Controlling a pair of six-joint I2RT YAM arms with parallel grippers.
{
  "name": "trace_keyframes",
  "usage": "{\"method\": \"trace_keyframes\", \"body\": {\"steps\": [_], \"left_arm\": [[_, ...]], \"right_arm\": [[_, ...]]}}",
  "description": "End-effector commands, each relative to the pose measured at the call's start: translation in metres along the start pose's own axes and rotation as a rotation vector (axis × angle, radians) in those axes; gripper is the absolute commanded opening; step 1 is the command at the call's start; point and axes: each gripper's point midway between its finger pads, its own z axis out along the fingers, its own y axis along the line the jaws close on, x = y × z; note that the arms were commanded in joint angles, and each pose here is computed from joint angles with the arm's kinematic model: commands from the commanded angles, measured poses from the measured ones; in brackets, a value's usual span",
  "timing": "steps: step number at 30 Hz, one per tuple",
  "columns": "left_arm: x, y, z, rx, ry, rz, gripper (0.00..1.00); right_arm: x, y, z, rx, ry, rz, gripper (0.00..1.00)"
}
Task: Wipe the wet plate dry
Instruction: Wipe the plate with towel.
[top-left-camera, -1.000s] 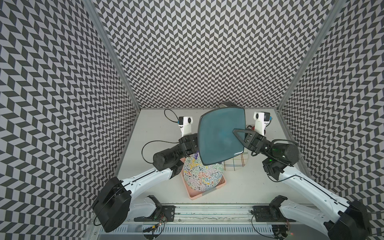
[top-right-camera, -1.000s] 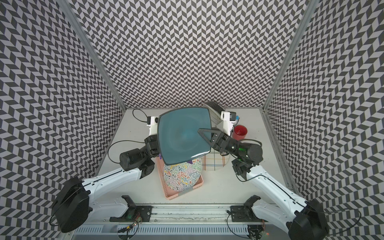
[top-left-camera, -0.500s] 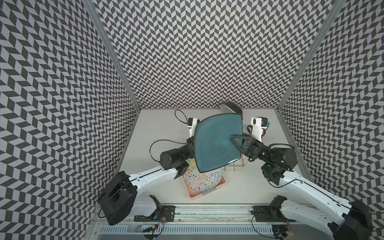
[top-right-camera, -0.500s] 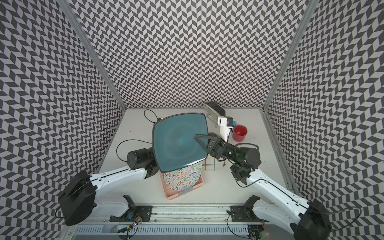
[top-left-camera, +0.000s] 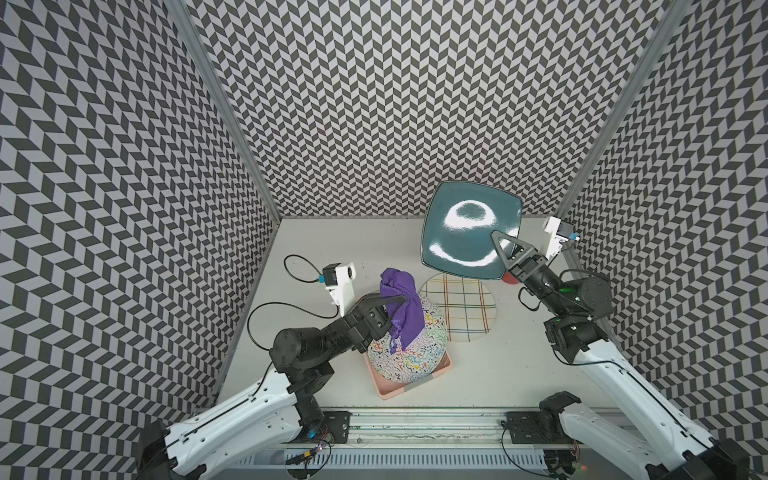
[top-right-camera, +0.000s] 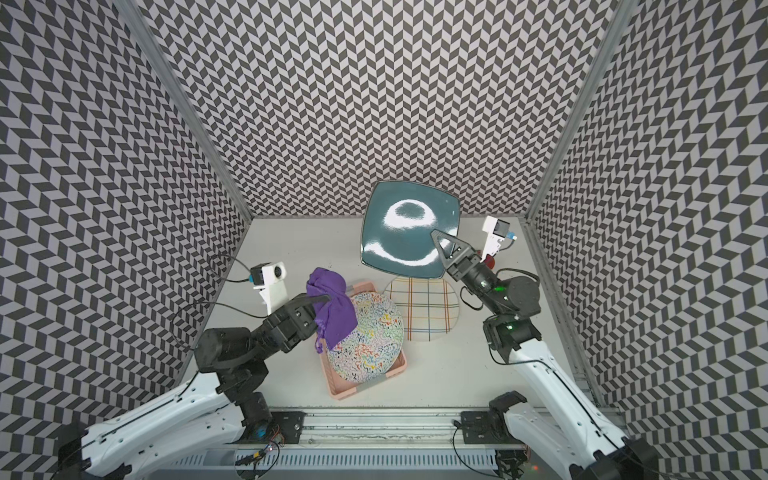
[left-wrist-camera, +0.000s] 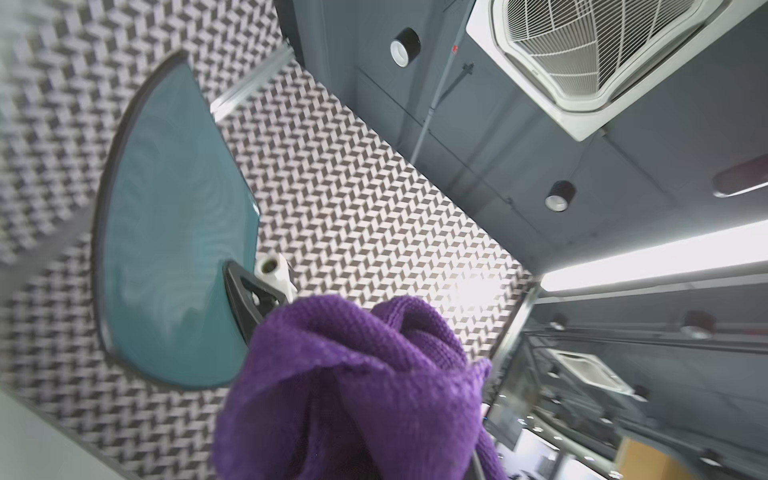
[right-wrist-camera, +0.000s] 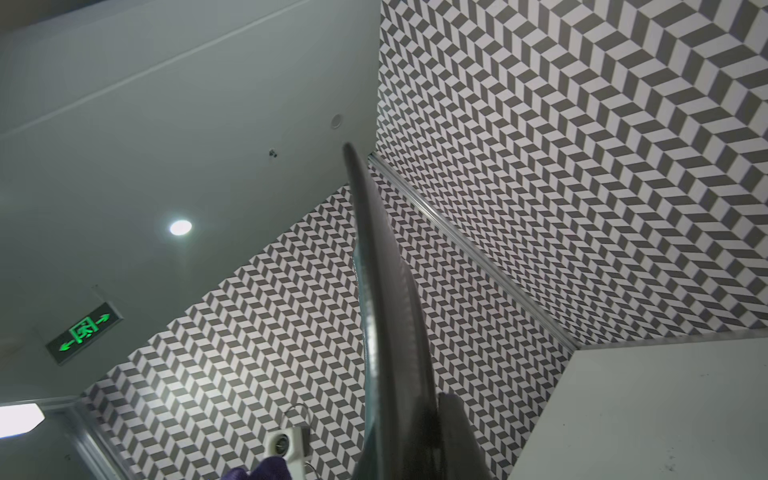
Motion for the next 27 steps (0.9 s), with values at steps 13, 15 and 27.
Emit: {"method": "trace_keyframes", "body": {"steps": [13,15,27], "left_arm": [[-0.019,0.186,0.007,-0.844,0.187,0.561,0.00],[0.008,0.190,0.017,-0.800,0.305,0.610,0.00],[-0.016,0.162,-0.014,-0.643,0.189,0.394,0.00]], "right_arm": [[0.067,0.056,-0.033,-0.316,0.116,0.028,0.00],[0.063,0.063,-0.035,-0.347,0.085,0.060,0.00],[-0.012,-0.003,-0.055,-0.114,-0.097,0.093,0.00]]}}
